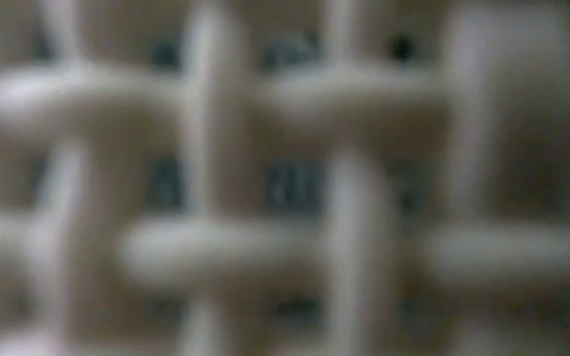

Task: Sort clothes
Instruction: Put the light blue shorts into the bottom white bin

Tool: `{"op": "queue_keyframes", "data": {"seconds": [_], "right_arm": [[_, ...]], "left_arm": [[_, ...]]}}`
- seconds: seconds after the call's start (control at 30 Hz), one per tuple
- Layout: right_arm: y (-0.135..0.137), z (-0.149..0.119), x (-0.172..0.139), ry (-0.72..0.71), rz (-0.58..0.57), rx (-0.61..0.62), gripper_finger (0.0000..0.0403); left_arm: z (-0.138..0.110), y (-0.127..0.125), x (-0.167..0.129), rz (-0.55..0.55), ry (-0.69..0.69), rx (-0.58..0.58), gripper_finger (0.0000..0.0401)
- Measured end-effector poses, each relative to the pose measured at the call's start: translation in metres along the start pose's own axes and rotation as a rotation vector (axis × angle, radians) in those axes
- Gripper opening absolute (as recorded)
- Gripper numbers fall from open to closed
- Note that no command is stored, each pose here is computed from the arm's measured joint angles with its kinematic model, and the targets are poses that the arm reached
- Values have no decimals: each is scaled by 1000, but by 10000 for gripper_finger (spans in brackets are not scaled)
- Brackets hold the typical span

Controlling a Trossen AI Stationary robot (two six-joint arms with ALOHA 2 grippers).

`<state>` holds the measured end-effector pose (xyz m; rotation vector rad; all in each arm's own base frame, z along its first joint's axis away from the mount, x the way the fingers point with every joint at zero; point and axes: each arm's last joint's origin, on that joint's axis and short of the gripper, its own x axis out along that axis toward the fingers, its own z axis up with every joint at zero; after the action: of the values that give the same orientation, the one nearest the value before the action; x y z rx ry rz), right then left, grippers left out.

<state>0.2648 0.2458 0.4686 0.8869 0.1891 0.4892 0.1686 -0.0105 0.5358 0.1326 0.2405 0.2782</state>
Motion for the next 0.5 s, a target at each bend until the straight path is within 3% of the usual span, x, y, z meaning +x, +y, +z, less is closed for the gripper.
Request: {"op": "queue_keyframes", "data": {"seconds": [0.17,0.5], "right_arm": [[-23,-16,3,89,-233,159,0],[-73,-22,-8,138,-698,278,0]], "left_arm": [[0,0,0,0,0,0,277],[-1,0,0,-4,7,-38,277]]}}
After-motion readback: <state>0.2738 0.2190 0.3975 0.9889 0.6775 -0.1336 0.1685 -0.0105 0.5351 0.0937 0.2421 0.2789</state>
